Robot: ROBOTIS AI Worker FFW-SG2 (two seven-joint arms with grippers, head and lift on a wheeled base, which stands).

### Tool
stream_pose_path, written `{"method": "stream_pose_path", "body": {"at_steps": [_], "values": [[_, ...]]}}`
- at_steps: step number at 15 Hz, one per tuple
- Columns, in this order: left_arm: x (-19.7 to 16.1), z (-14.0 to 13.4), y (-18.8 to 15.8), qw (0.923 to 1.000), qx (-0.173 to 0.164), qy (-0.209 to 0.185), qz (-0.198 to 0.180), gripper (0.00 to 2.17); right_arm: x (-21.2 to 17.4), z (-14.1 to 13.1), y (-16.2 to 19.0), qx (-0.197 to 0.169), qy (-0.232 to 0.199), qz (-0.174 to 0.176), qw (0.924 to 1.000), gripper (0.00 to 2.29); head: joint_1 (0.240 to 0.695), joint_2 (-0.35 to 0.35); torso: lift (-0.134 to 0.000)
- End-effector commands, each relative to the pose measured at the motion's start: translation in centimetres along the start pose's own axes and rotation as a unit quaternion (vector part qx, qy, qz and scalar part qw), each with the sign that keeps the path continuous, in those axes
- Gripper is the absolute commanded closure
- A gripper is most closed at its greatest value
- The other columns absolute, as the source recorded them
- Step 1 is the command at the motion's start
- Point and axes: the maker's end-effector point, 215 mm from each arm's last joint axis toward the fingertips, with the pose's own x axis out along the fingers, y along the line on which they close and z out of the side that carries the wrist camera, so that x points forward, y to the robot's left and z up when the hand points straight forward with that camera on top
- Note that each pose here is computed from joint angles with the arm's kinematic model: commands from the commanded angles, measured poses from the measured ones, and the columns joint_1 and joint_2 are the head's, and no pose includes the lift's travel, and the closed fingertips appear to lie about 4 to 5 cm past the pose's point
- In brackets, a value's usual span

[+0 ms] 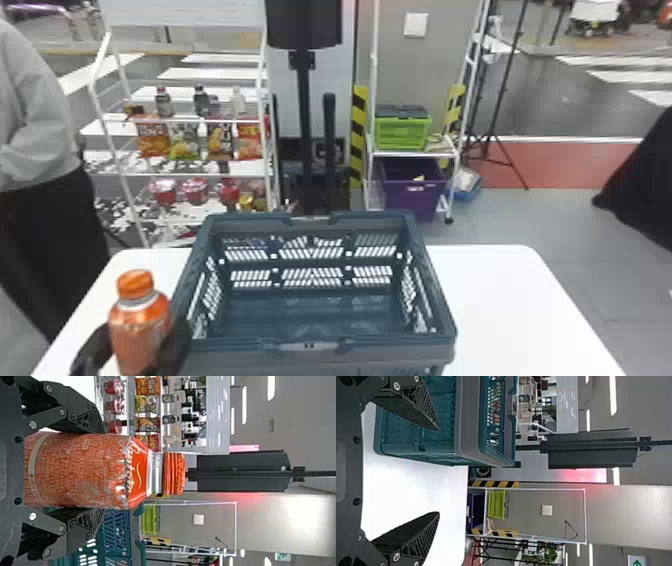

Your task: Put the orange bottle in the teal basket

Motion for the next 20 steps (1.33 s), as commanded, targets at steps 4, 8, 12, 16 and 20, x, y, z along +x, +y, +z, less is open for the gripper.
{"method": "stream_pose_path", "body": {"at_steps": [4, 8, 12, 16, 20], "values": [[6.0, 1.7, -0.6, 0.9965, 0.039, 0.049, -0.056, 0.51, 0.2, -0.9, 0.0, 0.001, 0.012, -0.008, 0.9999, 0.13, 0.499, 0.0, 0.0], [11.0, 0.2, -3.6, 0.9834, 0.054, 0.103, -0.139, 0.51, 0.1, -1.5, 0.0, -0.001, 0.019, -0.016, 0.9997, 0.13, 0.499, 0.0, 0.0], [15.6, -2.0, -8.4, 0.9493, 0.093, 0.17, -0.248, 0.51, -0.4, -2.6, -0.4, 0.0, 0.031, -0.027, 0.9991, 0.13, 0.499, 0.0, 0.0], [19.2, -5.3, -13.1, 0.9082, 0.12, 0.236, -0.324, 0.51, -0.8, -4.1, -1.0, 0.003, 0.043, -0.037, 0.9984, 0.13, 0.499, 0.0, 0.0], [21.9, -10.4, -17.4, 0.8637, 0.147, 0.315, -0.365, 0.52, -1.0, -4.8, -1.9, 0.002, 0.047, -0.048, 0.9977, 0.13, 0.499, 0.0, 0.0]]}}
